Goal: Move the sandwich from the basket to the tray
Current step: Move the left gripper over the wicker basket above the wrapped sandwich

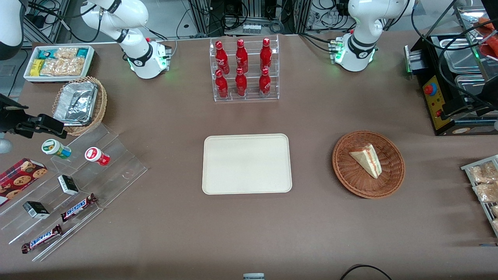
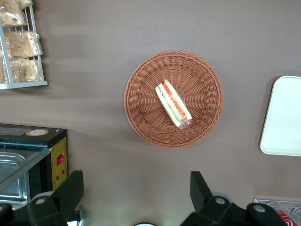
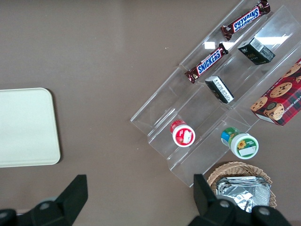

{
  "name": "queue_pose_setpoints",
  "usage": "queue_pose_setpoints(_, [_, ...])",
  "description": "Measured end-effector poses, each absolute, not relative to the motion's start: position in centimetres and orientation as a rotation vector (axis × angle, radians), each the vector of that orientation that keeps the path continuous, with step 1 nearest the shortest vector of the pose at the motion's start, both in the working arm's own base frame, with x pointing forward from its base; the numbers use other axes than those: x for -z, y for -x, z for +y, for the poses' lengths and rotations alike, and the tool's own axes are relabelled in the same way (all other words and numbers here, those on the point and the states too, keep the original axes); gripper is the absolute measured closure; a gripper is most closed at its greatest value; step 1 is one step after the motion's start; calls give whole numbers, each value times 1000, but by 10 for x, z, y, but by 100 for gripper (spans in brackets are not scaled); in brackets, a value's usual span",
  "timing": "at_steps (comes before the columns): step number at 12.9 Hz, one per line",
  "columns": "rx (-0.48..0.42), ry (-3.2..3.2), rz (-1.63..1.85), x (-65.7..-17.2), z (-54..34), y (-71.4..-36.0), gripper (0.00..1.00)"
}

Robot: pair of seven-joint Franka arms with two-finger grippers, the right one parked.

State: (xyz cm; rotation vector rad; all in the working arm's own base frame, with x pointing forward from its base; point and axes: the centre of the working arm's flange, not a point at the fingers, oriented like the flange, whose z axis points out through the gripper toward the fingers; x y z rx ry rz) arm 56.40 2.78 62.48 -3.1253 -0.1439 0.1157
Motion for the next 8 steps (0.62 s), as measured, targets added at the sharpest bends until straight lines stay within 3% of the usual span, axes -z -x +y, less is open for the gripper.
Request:
queue_pose_setpoints(5, [-121,3125,-145,-623,28,-564,0])
queue_pose_setpoints(8, [-173,3122,-149,-603,29,-565,0])
